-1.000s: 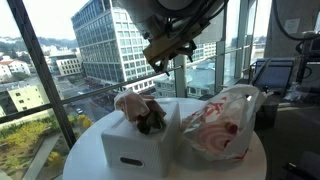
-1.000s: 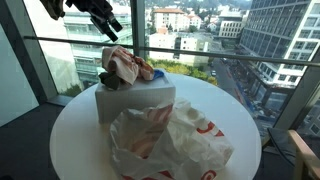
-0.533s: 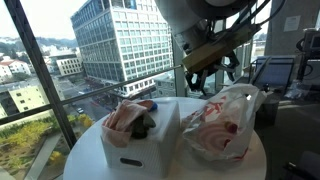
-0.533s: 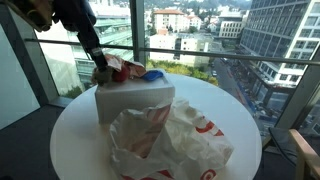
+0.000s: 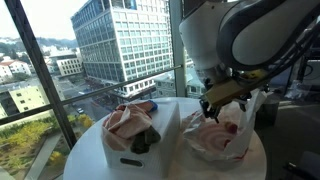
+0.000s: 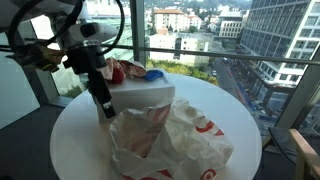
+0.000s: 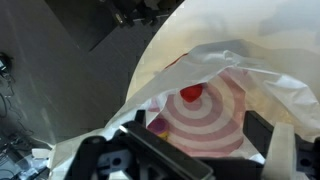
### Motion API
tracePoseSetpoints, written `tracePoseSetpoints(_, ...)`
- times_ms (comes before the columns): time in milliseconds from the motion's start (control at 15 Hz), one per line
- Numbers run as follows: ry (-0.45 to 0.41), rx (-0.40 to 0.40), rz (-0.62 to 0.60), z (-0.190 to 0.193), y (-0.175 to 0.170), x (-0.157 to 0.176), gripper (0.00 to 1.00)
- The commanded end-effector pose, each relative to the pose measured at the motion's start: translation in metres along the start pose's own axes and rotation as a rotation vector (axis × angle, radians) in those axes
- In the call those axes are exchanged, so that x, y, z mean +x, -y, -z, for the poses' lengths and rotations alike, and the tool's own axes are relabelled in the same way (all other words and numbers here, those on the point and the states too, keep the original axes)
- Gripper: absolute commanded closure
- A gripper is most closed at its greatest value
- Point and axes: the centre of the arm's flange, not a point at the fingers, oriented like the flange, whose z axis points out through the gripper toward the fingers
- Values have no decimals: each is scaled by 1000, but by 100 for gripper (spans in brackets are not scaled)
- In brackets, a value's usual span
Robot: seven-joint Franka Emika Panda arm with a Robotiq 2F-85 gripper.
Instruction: Remove the object from the plastic bag and put them on the white basket
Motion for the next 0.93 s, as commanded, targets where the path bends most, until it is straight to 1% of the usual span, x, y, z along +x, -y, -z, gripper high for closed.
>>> tracePoseSetpoints(0, 8, 5, 20, -5, 3, -1, 0)
tracePoseSetpoints(267, 13, 8, 38, -9, 7, -1, 0)
tracePoseSetpoints(333, 1, -2, 62, -14, 8, -4, 0)
tracePoseSetpoints(400, 32, -13, 75, -22, 11, -3, 0)
tracePoseSetpoints(533, 47, 27, 147, -38, 14, -2, 0)
tracePoseSetpoints(600, 65, 31, 184, -45, 14, 0, 0)
tracePoseSetpoints(667, 44, 58, 216, -57, 15, 4, 0)
tracePoseSetpoints(800, 41, 92, 276, -78, 14, 15, 0)
tracePoseSetpoints(867, 33, 93, 280, -87, 13, 22, 0)
